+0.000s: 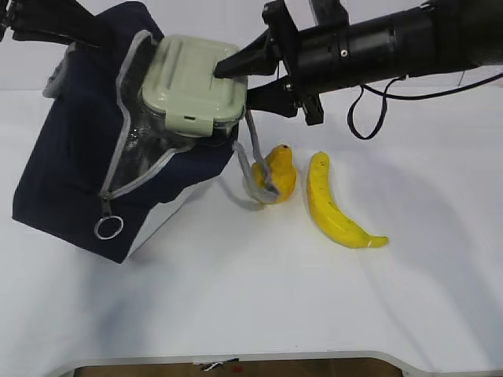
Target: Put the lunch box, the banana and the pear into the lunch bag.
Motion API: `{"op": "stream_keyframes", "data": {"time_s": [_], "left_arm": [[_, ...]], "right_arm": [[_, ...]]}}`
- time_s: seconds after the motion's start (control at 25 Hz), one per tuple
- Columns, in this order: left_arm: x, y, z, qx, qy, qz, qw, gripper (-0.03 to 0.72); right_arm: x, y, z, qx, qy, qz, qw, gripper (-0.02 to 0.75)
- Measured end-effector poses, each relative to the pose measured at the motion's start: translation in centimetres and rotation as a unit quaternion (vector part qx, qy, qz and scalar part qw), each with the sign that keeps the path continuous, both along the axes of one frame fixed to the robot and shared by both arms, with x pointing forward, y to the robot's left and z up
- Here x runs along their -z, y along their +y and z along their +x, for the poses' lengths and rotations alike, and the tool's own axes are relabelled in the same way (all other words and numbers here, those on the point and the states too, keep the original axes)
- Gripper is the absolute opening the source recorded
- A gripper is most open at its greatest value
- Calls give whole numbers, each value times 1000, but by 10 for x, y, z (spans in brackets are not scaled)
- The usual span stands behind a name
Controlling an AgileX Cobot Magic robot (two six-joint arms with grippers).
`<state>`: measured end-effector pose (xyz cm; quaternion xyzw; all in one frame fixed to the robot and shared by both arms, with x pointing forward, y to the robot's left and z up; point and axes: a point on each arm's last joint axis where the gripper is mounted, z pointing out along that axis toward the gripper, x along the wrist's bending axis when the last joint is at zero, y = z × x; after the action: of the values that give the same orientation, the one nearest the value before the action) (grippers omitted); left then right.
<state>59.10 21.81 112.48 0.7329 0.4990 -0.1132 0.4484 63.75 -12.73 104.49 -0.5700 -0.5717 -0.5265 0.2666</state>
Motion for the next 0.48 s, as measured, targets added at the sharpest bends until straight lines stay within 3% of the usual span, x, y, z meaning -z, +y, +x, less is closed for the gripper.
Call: {"op": "stream_keyframes", "data": {"time_s": [0.28,0.48], "left_arm": [[0,-1,0,1,0,-1,1000,10],[0,-10,-2,14,0,-2,1000,10]], "right_arm": [[17,10,3,-2,22,3,1000,386],[25,42,-5,-27,33,25,999,386]]}}
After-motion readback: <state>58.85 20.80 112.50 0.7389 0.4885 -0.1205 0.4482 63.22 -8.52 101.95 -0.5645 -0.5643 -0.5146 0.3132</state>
